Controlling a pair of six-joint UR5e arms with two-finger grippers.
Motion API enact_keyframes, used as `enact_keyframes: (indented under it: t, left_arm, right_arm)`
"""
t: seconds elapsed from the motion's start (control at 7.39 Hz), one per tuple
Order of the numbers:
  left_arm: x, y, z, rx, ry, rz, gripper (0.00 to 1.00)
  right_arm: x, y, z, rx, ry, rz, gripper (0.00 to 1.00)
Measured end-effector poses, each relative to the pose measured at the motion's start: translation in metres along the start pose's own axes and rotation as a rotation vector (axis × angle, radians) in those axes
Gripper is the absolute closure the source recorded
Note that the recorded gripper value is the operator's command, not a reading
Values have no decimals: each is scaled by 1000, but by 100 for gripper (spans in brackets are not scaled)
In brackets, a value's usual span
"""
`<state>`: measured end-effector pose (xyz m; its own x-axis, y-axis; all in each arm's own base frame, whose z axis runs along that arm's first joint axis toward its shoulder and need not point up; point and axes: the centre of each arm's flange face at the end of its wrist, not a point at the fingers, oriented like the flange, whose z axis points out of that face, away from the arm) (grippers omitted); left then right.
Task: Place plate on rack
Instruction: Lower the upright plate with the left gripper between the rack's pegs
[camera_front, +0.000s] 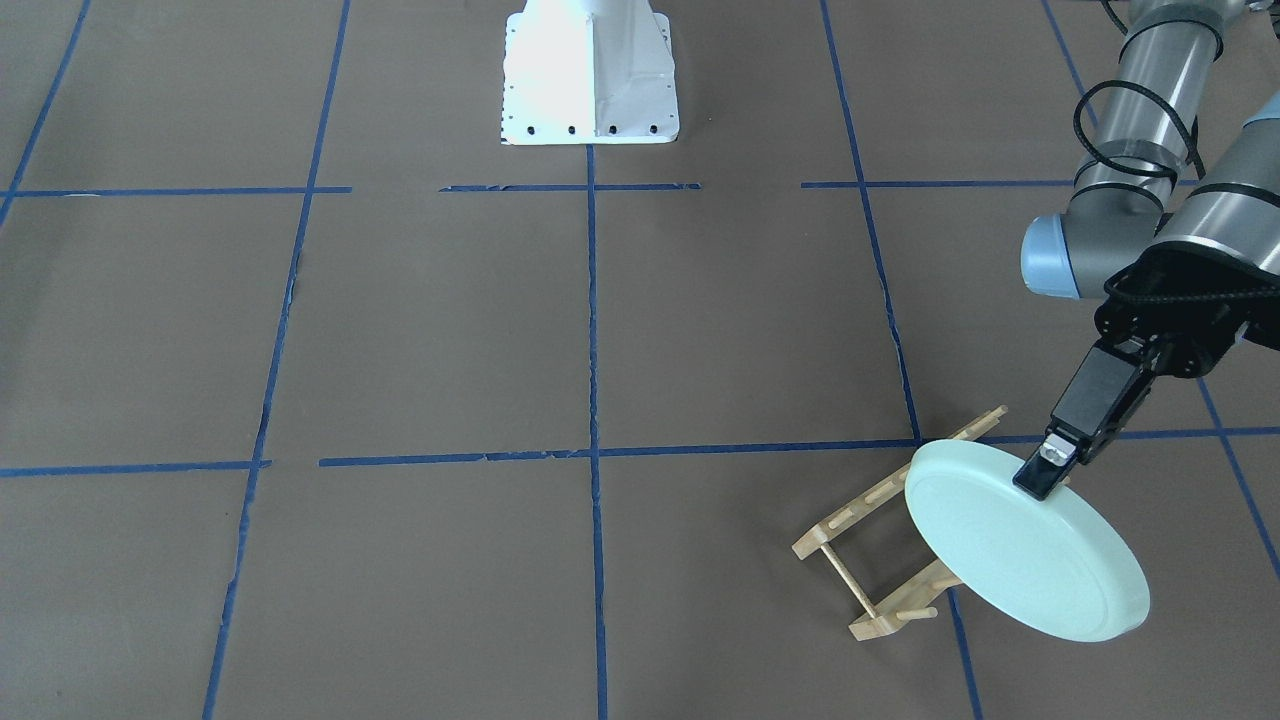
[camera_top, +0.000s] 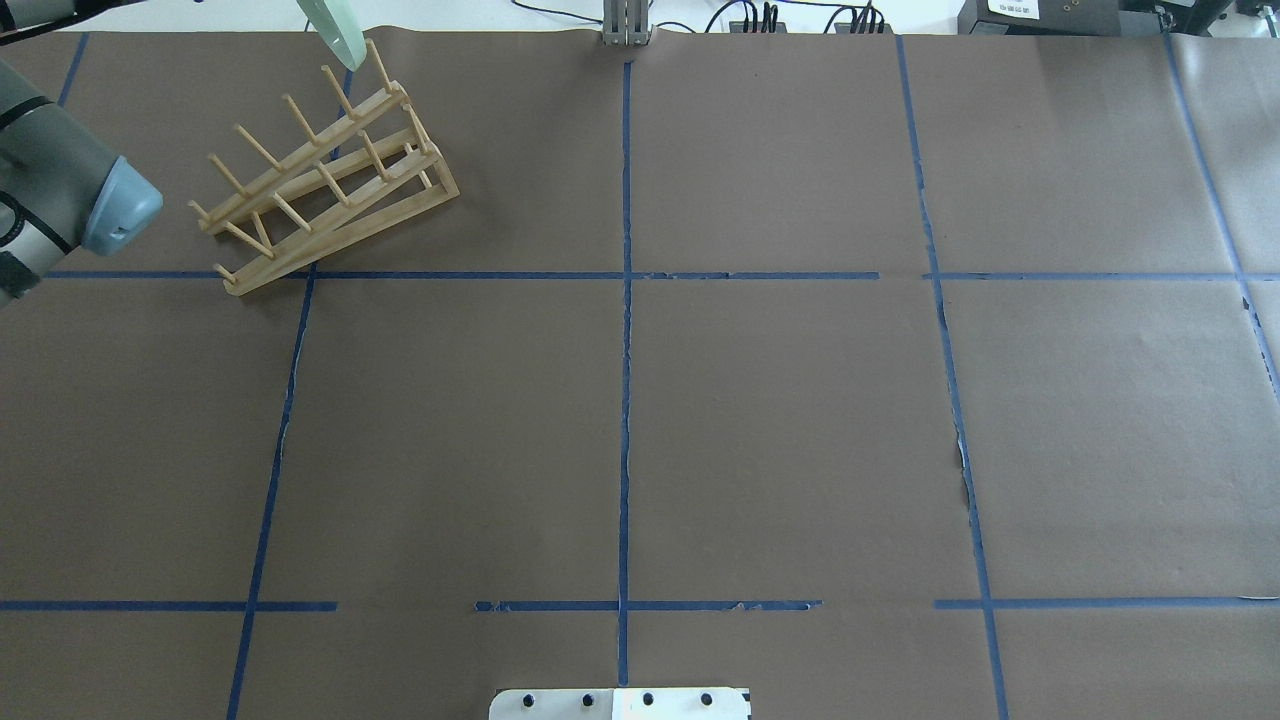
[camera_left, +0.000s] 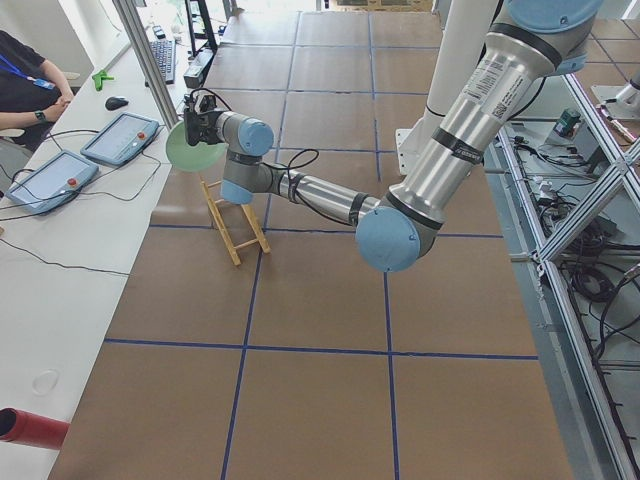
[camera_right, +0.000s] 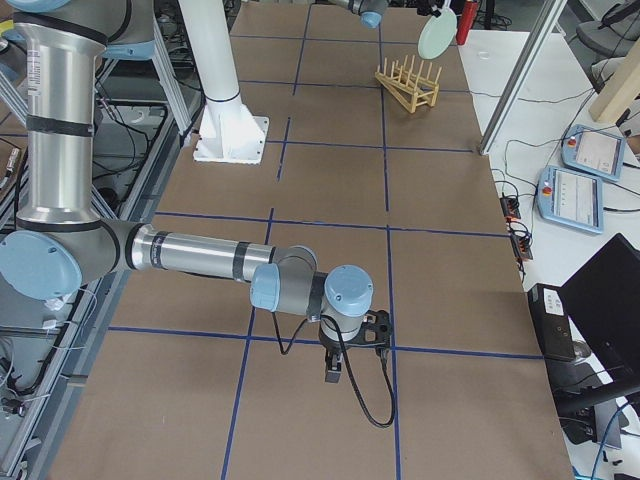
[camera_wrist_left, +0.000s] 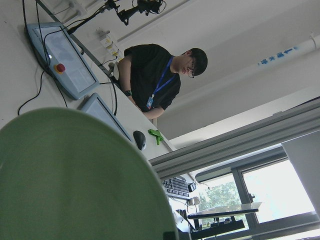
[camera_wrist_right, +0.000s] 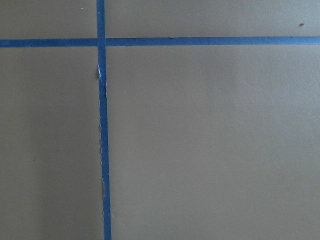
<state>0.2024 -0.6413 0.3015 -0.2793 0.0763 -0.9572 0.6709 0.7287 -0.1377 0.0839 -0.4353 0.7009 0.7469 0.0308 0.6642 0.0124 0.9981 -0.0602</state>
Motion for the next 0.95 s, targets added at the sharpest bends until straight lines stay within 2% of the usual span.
enact_keyframes:
  t: [0.95]
  left_arm:
    - [-25, 28, 18, -24, -21, -12, 100]
  right_arm:
    - [0, 0, 0, 0, 0, 0, 0]
